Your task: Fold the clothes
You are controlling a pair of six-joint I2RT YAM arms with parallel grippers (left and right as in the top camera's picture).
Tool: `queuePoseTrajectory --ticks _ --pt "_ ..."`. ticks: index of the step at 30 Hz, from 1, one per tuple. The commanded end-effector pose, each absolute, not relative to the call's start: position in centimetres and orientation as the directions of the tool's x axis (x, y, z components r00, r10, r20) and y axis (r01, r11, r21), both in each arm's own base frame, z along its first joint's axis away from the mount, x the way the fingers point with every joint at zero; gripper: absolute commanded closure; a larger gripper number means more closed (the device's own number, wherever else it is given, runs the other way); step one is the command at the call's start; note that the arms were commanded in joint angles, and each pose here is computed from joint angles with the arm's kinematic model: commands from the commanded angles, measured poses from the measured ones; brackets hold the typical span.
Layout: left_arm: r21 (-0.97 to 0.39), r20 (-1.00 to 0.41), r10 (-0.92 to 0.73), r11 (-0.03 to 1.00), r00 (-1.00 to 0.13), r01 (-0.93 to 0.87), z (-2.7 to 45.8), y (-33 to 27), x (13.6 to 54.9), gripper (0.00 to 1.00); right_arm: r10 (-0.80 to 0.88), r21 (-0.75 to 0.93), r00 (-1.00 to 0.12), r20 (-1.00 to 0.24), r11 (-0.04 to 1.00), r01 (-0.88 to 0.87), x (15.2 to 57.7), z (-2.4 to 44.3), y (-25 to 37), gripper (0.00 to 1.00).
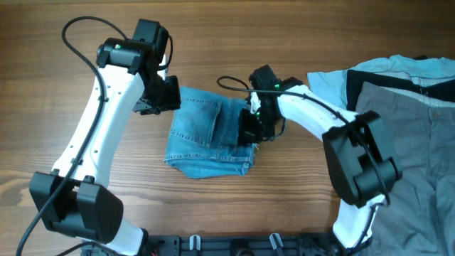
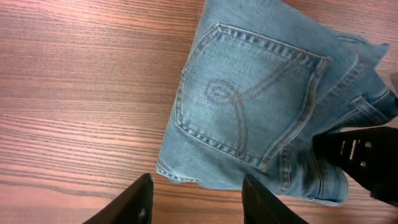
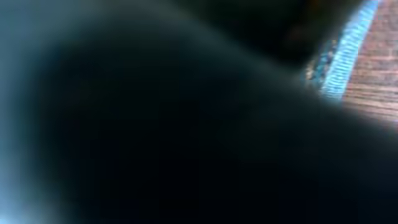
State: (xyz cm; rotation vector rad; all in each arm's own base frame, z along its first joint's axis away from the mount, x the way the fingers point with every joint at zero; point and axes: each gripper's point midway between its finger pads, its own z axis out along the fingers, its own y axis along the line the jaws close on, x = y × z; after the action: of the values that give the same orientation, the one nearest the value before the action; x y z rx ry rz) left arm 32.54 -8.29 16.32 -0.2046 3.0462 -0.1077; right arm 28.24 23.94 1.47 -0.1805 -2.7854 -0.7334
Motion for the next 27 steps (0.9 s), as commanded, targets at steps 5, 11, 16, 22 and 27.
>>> queuePoseTrajectory --ticks 5,11,16,22,27 --pt "-0.225 0.067 -0.124 0.965 -0.99 -0.136 7.7 -10.8 29.1 0.71 -0.08 0.49 -0.981 0.177 0.872 0.017 28.1 3.3 23.0 0.92" --pt "-0.284 0.051 -0.123 0.95 -0.991 -0.132 0.1 -11.1 26.5 0.86 -0.116 0.595 -0.992 -0.052 0.794 -0.124 28.3 12.2 24.2 0.92" --pt "-0.303 0.052 -0.121 0.944 -0.991 -0.131 2.0 -11.4 26.6 0.66 -0.086 0.528 -0.988 0.129 0.849 -0.004 25.1 6.7 24.9 0.96" --pt "-0.33 -0.025 -0.121 0.938 -0.992 -0.106 10.5 -11.7 27.7 0.38 -0.04 0.538 -0.919 0.391 0.82 0.194 21.5 1.3 27.1 0.95" --pt "-0.294 0.106 -0.158 0.938 -0.982 -0.183 10.6 -11.1 23.8 0.33 -0.028 0.563 -0.934 0.357 0.804 0.191 22.6 2.2 26.8 0.84"
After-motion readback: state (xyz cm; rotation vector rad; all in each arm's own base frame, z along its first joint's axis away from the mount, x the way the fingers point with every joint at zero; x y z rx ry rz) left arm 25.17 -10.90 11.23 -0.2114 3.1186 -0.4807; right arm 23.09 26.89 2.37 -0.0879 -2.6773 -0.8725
